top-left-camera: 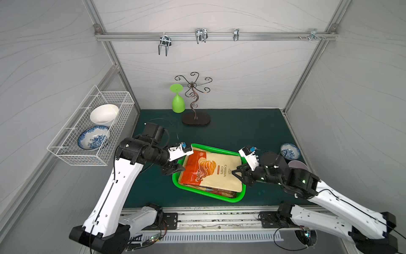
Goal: Put the potato chips into the basket
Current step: Place the potato chip in the basket.
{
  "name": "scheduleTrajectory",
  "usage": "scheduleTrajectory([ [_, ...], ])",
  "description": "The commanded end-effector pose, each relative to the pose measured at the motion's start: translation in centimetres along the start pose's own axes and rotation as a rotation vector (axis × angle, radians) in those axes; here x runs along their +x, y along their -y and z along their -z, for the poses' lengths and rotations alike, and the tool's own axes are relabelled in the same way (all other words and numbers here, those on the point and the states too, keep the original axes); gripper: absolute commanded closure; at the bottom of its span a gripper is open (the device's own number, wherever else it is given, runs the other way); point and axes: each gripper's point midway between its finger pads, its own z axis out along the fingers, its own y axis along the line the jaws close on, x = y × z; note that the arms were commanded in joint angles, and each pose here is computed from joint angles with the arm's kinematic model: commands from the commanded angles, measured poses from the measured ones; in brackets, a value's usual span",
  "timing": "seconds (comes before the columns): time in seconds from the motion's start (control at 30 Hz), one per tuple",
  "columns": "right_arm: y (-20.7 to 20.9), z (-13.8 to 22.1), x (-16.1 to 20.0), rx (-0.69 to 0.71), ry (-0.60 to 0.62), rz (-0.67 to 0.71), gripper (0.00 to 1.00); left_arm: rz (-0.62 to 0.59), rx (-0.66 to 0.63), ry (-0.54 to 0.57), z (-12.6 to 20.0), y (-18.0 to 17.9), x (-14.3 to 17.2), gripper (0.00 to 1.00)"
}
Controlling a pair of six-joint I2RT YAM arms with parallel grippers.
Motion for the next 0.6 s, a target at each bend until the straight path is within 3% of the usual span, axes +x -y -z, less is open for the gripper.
scheduleTrajectory([
  [0.0, 1.2, -1.6, 0.5, 0.033, -0.003, -0.087, 0.57, 0.12, -0.1, 0.082, -1.9, -4.1, -1.7, 0.44],
  [0.2, 2.2, -4.6, 2.3, 0.005, -0.031, -0.191, 0.57, 0.252, -0.046, 0.034, -6.5, -5.1, 0.5, 0.49],
  [0.57, 4.4, -6.6, 6.2, 0.053, -0.08, -0.262, 0.53, 0.299, -0.131, -0.075, -10.8, -5.7, 6.4, 0.49],
])
